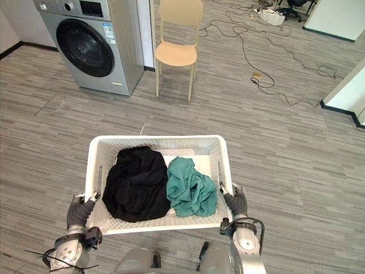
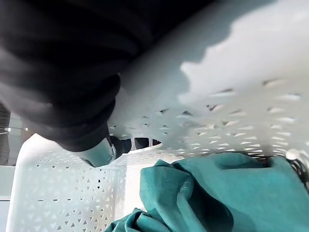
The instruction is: Pick up the laundry basket with both hands and put the clothes into the washing machine.
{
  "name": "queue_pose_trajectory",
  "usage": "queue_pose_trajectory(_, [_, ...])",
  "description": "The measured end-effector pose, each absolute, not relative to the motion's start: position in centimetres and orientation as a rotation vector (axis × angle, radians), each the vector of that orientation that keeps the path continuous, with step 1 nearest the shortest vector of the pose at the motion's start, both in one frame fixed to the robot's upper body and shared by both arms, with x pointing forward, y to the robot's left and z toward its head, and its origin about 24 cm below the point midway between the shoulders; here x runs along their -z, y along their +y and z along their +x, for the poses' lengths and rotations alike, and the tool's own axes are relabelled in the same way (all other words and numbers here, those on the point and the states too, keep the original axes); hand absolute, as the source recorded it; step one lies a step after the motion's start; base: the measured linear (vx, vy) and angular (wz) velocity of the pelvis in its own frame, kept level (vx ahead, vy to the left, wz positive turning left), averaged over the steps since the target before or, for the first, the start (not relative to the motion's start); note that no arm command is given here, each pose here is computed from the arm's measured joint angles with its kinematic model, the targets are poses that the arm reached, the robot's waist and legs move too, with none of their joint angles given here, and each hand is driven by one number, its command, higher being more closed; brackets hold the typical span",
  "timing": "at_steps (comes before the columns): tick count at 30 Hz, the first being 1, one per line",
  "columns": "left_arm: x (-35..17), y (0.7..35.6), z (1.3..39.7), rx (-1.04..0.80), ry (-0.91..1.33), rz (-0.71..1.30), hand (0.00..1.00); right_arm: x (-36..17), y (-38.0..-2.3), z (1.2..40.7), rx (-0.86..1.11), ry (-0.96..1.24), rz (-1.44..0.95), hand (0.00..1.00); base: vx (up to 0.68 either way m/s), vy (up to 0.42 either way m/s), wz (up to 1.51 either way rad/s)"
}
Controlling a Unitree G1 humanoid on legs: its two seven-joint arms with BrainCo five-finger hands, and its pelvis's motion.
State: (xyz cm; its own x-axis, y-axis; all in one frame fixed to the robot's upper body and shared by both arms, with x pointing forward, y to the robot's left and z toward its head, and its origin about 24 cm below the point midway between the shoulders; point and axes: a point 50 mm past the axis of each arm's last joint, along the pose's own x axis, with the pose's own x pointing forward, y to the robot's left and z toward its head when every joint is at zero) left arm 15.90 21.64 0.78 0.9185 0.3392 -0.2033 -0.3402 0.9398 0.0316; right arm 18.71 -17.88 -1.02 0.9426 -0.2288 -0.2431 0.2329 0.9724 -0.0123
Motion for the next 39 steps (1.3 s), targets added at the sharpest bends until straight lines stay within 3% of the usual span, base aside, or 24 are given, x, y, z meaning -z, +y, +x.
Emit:
queue_pose_trajectory(7, [1.4,21.2,15.9,-0.351,0.304,-0.022,1.0,2.9,-18.3,17.8,0.244,0.338,-0.001,1.0,0.66,-0.095,0.43])
queue_pose_trajectory(13, [1.0,21.2,15.4,-0.362,0.286,-0.049,1.0,1.4,-18.1,18.7,0.21,0.272,-0.027,1.0,0.82,-0.07,-0.58])
queue_pose_trajectory(23, [0.1,21.7,15.4,-0.416,0.234,-0.067,1.0,1.8,-17.4,22.0,0.167,0.263,-0.027,1.0,0.69,0.291,-0.42])
queue_pose_trajectory(30, [-1.2,22.2,14.9,-0.397,0.205,-0.004,1.0,1.1,-17.0,19.8,0.197,0.236,-0.001,1.0,0.67,0.219,0.07])
queue_pose_trajectory(39, [-0.4,21.3,15.2,-0.409,0.229,-0.03,1.0,0.7,-17.9,19.4,0.202,0.23,-0.043,1.0,0.67,-0.109,0.44])
